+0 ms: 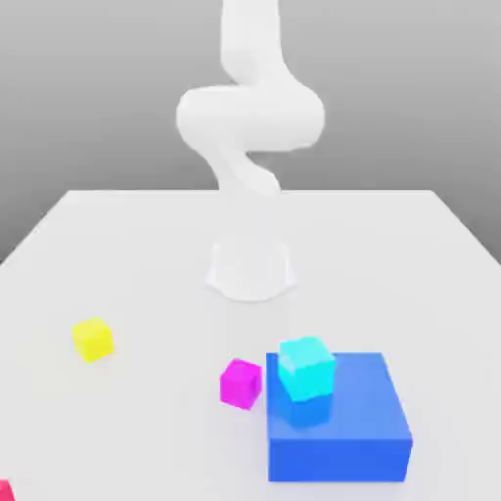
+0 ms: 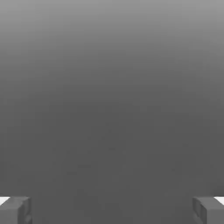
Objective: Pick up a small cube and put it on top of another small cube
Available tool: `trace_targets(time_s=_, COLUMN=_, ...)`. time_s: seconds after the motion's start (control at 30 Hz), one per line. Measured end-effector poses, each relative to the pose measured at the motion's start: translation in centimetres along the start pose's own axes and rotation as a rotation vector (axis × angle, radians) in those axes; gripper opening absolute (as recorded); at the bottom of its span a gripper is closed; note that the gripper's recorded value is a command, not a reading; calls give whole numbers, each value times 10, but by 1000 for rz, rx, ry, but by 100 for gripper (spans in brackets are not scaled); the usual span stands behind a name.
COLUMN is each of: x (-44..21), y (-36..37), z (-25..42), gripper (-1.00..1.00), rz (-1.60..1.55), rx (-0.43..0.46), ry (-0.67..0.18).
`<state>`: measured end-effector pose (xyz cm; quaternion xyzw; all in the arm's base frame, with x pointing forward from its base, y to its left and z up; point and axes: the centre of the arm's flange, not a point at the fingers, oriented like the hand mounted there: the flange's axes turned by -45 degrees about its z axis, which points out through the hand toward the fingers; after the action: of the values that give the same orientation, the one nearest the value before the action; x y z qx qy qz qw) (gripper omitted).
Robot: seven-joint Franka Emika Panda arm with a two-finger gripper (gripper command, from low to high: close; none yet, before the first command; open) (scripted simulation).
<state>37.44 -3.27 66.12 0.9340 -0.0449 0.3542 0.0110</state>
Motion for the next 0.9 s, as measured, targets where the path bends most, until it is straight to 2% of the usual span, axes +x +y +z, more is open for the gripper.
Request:
trace_targets(time_s=0.17, x=-53, y=84, z=117, gripper=0, rz=153, rx=-115, ry=-176)
trace_targets(time_s=0.33, x=-148, y=166, z=200, gripper=0, rz=325, rx=-203, ry=-348)
trace_targets(time_s=0.5, x=-270, y=226, z=245, gripper=0, rz=514, rx=-261, ry=-514)
trace_targets(time_s=0.63, x=-373, y=246, z=257, gripper=0, rz=670, rx=-283, ry=-637)
trace_targets(time_s=0.7, x=-405, y=246, z=263, gripper=0, rz=712, rx=-284, ry=-672)
trace_targets(time_s=0.9, x=-447, y=250, z=296, gripper=0, rz=733, rx=-292, ry=-683)
